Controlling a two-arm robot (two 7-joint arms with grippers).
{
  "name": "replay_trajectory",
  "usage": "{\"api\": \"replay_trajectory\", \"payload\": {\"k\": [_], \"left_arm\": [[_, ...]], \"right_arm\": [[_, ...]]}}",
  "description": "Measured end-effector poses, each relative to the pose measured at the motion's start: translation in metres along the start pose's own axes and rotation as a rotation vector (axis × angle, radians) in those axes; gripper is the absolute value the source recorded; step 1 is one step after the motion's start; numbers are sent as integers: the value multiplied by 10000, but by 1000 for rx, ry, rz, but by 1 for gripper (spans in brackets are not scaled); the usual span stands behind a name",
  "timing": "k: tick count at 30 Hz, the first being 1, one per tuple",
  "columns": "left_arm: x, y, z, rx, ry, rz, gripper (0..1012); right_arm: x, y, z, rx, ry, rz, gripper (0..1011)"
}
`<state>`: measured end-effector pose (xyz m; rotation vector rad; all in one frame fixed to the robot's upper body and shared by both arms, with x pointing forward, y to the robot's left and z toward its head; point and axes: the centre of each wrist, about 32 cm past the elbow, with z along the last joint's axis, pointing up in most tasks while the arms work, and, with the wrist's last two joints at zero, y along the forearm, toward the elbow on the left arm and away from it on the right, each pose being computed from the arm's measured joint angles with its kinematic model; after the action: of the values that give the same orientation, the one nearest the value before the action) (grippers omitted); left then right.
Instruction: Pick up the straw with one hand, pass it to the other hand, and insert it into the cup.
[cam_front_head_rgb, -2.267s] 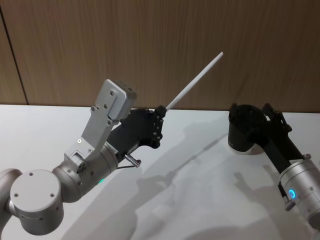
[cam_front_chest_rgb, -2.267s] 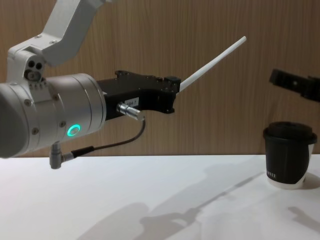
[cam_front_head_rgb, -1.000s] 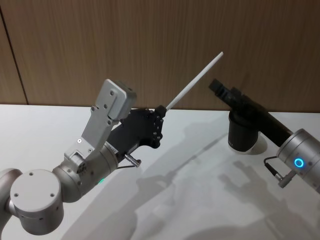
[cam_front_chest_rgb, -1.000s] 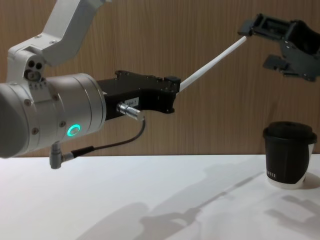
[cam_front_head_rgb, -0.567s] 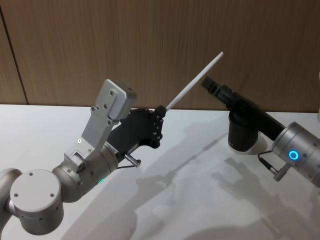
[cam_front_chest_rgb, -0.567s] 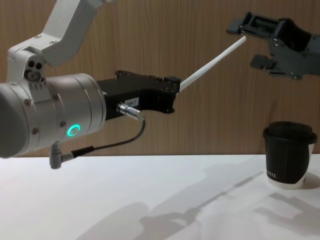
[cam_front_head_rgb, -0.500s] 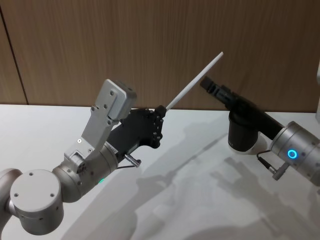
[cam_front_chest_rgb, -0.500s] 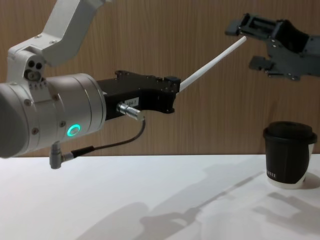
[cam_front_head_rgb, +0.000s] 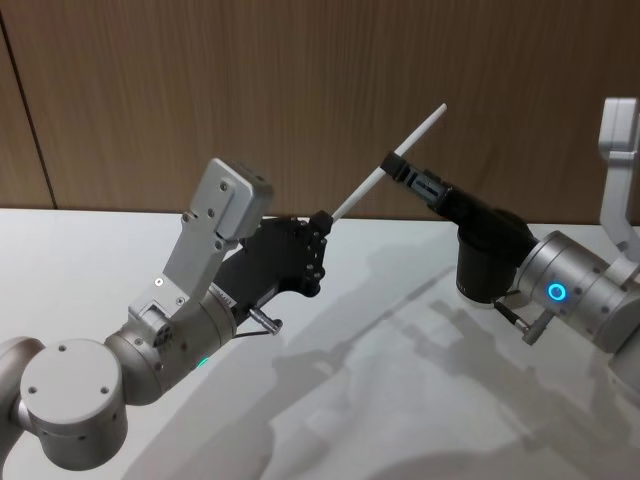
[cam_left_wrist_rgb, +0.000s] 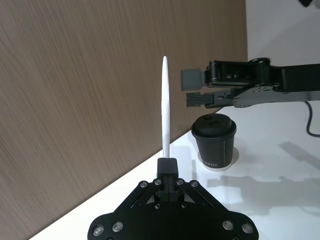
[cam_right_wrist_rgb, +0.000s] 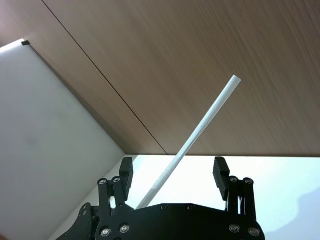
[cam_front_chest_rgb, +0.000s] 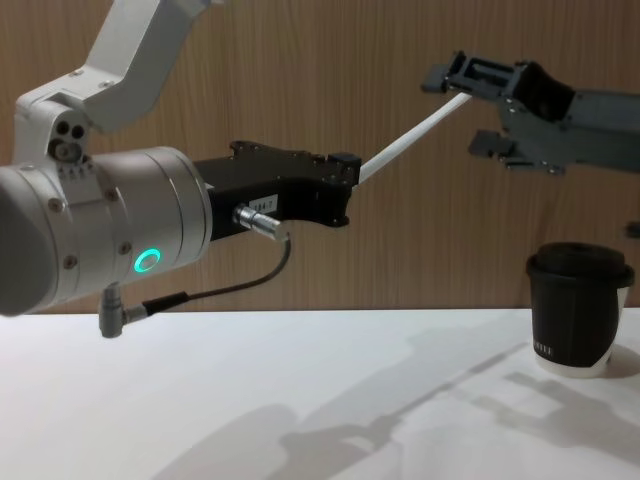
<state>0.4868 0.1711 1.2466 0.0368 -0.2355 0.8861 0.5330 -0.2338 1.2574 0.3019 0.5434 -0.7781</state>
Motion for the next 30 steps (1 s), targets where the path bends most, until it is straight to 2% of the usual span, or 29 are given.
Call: {"api": "replay_trajectory", "payload": {"k": [14,30], "left_arm": [[0,0,0,0,0,0,0],[0,0,0,0,0,0,0]], "right_arm": [[110,202,45,-12,-8,-11,1001],[194,304,102,-15,-9,-18,1001]]}}
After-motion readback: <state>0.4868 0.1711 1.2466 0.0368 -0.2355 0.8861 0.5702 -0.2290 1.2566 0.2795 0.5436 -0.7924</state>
